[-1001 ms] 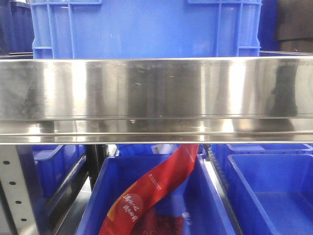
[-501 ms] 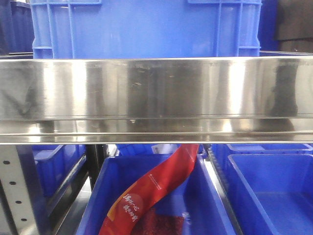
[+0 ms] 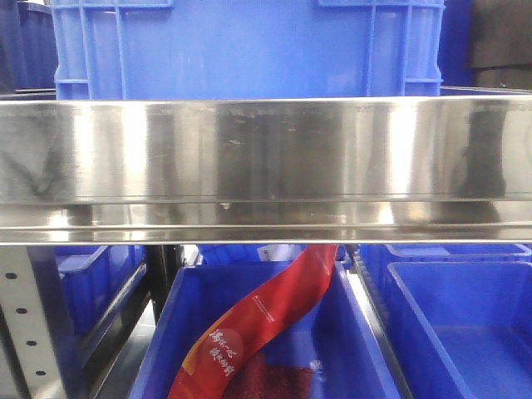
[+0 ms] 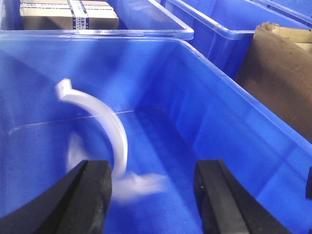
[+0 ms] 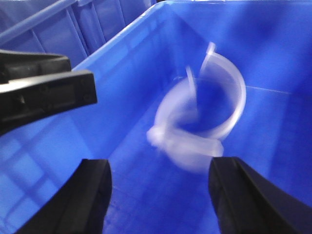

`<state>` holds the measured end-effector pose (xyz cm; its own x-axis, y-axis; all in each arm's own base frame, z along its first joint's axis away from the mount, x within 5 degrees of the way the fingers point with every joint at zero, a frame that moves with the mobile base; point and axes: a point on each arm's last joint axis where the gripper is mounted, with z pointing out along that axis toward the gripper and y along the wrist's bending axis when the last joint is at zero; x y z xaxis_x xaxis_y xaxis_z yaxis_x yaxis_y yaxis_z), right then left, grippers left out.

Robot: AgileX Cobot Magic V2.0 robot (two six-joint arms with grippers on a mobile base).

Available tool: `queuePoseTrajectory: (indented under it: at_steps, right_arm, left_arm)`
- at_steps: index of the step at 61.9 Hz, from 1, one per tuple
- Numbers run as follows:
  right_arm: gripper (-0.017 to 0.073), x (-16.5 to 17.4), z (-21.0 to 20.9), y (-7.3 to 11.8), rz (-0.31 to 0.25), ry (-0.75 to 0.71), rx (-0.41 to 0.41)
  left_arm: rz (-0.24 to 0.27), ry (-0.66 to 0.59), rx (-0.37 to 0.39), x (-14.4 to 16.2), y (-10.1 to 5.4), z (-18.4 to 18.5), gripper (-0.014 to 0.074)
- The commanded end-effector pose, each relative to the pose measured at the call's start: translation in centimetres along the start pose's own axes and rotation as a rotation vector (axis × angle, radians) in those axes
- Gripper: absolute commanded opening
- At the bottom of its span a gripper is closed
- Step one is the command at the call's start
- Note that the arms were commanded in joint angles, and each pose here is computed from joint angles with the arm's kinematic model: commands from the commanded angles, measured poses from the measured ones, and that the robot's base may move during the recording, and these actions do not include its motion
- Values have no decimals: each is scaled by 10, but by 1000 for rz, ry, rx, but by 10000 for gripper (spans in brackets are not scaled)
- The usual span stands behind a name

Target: Grab PVC pipe and place in blue bin

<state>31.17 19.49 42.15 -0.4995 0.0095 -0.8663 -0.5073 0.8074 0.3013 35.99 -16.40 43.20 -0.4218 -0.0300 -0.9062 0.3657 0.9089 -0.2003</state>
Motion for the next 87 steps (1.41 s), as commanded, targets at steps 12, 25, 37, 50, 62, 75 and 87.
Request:
queuePoseTrajectory:
  at_steps: [12, 25, 37, 50, 62, 75, 87]
  right_arm:
    - [19, -9, -6, 4, -3, -33, -12]
    - [-169, -12, -8, 4, -5, -48, -14]
    - [-168, -16, -34, 10, -37, -36, -14]
    - [-168, -27, -88, 9, -249, -129, 123]
    - [-168, -14, -116, 8, -285, -179, 145]
    - [-168, 48, -116, -8, -271, -163, 142]
    - [-168, 93, -152, -15, -230, -328, 117]
  left_arm:
    - [-4, 28, -4, -5, 0, -17, 121]
    - [44, 19, -36, -12, 0, -40, -111]
    - [51, 28, -42, -18, -2, -71, -111]
    - [87, -75, -54, -28, -4, -127, -111]
    - [96, -207, -33, 0, -1, -164, -111]
    - [103, -315, -8, 61, 10, -176, -111]
    - [106, -397, 11, 127, 22, -196, -111]
